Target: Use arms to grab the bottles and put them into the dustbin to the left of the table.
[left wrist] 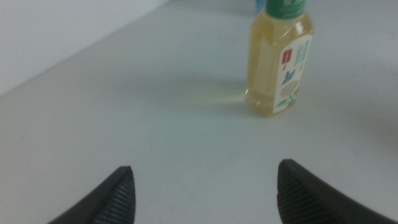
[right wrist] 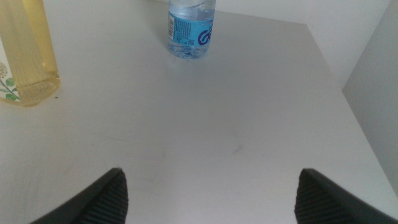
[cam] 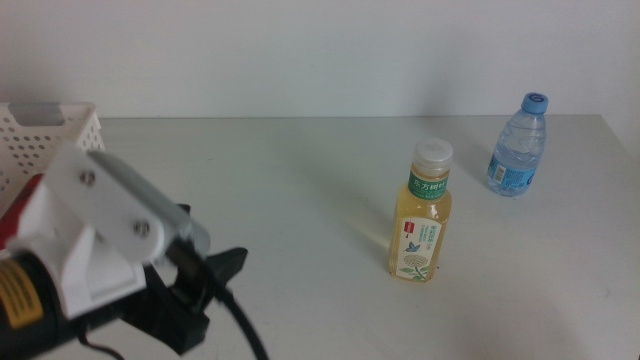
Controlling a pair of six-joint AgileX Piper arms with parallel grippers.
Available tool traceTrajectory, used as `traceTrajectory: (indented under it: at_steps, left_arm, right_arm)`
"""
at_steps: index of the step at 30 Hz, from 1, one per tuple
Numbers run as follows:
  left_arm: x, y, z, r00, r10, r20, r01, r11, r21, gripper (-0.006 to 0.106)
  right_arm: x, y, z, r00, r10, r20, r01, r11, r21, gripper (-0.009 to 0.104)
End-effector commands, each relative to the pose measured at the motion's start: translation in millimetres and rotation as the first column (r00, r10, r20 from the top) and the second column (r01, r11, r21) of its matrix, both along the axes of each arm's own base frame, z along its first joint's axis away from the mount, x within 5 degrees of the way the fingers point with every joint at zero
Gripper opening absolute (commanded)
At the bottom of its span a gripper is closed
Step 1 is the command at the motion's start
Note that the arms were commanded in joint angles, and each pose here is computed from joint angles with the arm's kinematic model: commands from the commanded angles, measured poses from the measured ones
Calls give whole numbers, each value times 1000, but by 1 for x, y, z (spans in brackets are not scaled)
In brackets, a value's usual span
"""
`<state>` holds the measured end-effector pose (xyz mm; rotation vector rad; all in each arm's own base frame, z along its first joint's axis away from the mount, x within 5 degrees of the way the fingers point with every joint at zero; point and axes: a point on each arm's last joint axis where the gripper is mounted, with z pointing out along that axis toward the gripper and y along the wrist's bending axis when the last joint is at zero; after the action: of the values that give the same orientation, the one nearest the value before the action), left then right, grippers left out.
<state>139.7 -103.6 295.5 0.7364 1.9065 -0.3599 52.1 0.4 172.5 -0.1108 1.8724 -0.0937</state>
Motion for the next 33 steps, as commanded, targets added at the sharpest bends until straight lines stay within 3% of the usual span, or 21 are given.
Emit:
traceTrajectory:
  at_steps: [1,9,20,25,33]
  left_arm:
    - [-3,-4,4,988,5,154,17,989,-144,74]
    - [-15,-6,-36,987,-42,158,64,988,-139,74]
    - [-15,-6,-35,982,-34,186,64,985,-159,74]
    - [-4,-13,-37,986,11,169,32,968,-250,75]
    - [11,-43,-52,984,-25,178,78,951,-300,75]
  right_arm:
    - [0,-1,7,996,-5,85,7,1000,-20,87]
    - [0,-1,7,996,-5,85,7,1000,-20,87]
    - [0,-1,7,996,-5,85,7,1000,-20,87]
    - [0,-1,7,996,-5,85,7,1000,-20,87]
    - [0,-1,7,996,-5,85,7,1000,-20,87]
